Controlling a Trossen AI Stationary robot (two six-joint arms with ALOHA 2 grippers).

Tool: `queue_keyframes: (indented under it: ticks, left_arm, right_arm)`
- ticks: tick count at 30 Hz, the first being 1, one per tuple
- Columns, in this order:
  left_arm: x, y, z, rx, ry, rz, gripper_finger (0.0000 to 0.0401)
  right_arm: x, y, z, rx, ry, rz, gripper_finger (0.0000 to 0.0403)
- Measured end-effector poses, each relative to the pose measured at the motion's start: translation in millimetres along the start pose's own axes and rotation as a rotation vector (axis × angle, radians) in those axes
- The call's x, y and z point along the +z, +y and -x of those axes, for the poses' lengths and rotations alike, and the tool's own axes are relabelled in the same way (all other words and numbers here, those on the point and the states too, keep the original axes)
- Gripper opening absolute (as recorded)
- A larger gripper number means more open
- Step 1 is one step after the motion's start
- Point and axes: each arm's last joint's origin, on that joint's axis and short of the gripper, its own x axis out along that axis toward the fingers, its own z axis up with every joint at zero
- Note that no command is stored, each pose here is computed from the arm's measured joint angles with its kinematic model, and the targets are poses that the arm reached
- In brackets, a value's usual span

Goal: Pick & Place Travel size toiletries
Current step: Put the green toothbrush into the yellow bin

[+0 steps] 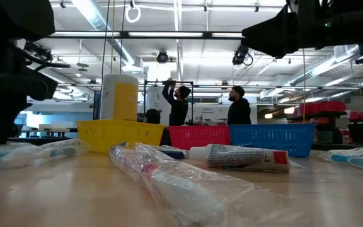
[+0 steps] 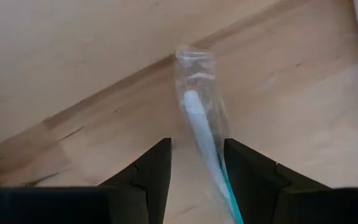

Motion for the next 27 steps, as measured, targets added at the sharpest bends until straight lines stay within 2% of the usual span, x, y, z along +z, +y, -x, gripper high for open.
queue_keyframes:
  ticks: [5, 15, 21, 27]
  left_arm:
    - [-0.4, -2.3, -3.7, 0.012, 0.005, -0.005, 0.014]
    - [0.5, -3.9, -0.8, 0.009, -0.019, 0.003, 0.0026]
    - [4.5, -23.9, 17.5, -0.065, -0.089, -0.071, 0.0025]
    - [11.5, -57.2, 56.1, -0.195, -0.221, -0.206, 0.0025]
  right_arm:
    - [-0.6, -1.1, -0.4, -0.005, 0.005, 0.002, 0.027]
    - [-0.6, -1.1, -0.4, -0.005, 0.005, 0.002, 0.0249]
    - [-0.6, -1.1, -0.4, -0.005, 0.005, 0.002, 0.0241]
    - [-0.6, -1.1, -0.4, -0.005, 0.005, 0.002, 0.0244]
